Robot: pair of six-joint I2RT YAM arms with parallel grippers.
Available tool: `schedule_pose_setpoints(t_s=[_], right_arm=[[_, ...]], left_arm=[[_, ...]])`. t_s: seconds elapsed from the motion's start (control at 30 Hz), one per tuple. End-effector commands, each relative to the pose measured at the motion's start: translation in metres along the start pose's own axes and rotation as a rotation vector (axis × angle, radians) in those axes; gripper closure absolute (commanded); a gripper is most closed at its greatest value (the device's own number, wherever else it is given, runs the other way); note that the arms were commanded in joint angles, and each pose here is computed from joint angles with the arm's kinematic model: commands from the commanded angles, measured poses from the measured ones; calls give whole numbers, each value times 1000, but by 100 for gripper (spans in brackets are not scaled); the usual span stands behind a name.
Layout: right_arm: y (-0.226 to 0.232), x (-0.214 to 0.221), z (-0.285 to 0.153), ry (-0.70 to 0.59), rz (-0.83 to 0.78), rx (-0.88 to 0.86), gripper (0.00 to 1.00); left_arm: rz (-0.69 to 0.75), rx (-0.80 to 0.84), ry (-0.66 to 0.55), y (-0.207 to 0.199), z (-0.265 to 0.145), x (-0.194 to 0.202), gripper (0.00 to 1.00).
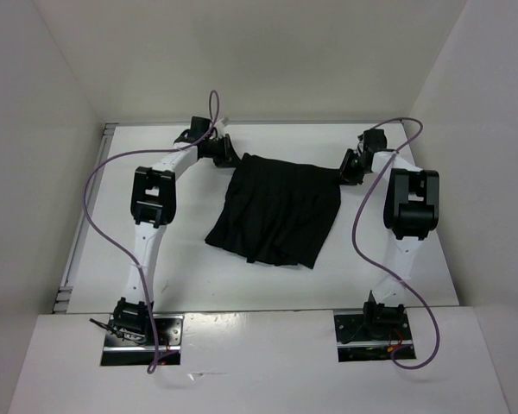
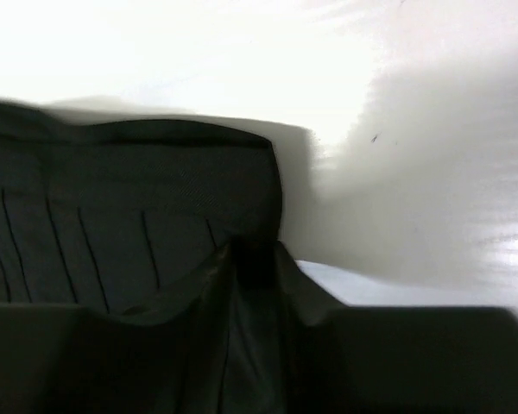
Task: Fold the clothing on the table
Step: Fold the skirt
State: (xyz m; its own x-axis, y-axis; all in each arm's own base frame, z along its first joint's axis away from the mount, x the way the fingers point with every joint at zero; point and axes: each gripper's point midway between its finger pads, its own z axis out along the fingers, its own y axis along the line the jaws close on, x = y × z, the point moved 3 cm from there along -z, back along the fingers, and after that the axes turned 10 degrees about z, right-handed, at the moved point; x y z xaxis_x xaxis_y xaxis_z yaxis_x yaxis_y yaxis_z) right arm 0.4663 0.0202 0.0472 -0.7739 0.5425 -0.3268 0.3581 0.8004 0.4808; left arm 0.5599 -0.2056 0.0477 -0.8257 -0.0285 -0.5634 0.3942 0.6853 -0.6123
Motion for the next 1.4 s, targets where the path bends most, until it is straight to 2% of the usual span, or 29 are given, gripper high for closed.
schedule_pose_setpoints(t_s=[0.0,0.03,0.1,0.17,0.2,0.27,0.37,0.4,0.43,0.47,0.57,0.63,0.67,0.7,0.8,0.87,0.93,0.97,1.0,1.03,1.07,1.1,1.13,1.17,1.2,1.23,1.27,1.33,1.37], right_arm=[[0,-1,20,15,1,-51,72],[1,3,21,24,12,-63,86],[5,7,22,44,11,-105,99],[18,-1,7,18,-6,-142,100],[23,-8,-3,-13,-15,-144,100],[60,-25,-50,-104,-80,-163,100],[102,-54,-128,-263,-141,-205,100],[111,-61,-147,-303,-152,-217,100],[131,-75,-183,-383,-190,-263,100],[137,-78,-198,-402,-192,-263,100],[166,-87,-247,-469,-235,-347,100],[175,-83,-267,-485,-258,-394,100],[186,-78,-290,-528,-283,-429,100],[187,-74,-300,-545,-290,-439,100],[188,-59,-335,-607,-336,-467,100],[175,-46,-335,-594,-332,-427,100],[154,-24,-309,-490,-312,-362,100],[147,-16,-304,-461,-301,-345,100],[150,1,-318,-467,-330,-366,100],[143,14,-315,-451,-332,-372,100],[146,24,-326,-464,-362,-405,100],[144,29,-353,-553,-371,-408,100],[138,27,-362,-598,-314,-371,100],[128,21,-366,-644,-271,-310,100],[119,8,-377,-715,-234,-240,100],[117,5,-381,-729,-228,-236,100],[119,2,-379,-727,-228,-235,100],[131,-8,-364,-677,-223,-272,100],[131,-15,-358,-672,-197,-255,100]], left_arm=[[25,-15,-13,-3,-13,-6,100],[20,-20,-19,2,-16,-8,100],[2,-9,-9,2,-14,-4,100],[-21,42,-3,-2,-18,-4,100],[-12,78,-40,-12,-30,-19,100],[24,146,-84,-34,-53,-39,100],[149,152,-248,-79,-122,-103,100],[154,158,-265,-85,-133,-112,100],[168,179,-288,-96,-147,-124,100],[234,198,-358,-121,-178,-152,100],[327,218,-444,-163,-224,-179,100],[326,212,-463,-169,-240,-181,100],[350,219,-469,-185,-255,-180,100],[343,221,-463,-183,-260,-177,100],[383,238,-486,-212,-293,-172,100],[380,183,-484,-215,-301,-161,100],[323,110,-473,-213,-303,-144,100],[309,123,-450,-211,-300,-133,100],[272,237,-343,-207,-284,-99,100],[270,279,-337,-212,-292,-87,100],[393,324,-408,-246,-322,-83,100],[448,350,-416,-257,-330,-72,100],[443,310,-418,-258,-335,-63,100],[484,231,-473,-270,-354,-65,100],[502,142,-503,-262,-357,-73,100],[428,-17,-540,-243,-359,-82,100],[384,-73,-544,-227,-356,-92,100],[277,-82,-487,-195,-330,-101,100],[274,-58,-489,-195,-326,-109,100]])
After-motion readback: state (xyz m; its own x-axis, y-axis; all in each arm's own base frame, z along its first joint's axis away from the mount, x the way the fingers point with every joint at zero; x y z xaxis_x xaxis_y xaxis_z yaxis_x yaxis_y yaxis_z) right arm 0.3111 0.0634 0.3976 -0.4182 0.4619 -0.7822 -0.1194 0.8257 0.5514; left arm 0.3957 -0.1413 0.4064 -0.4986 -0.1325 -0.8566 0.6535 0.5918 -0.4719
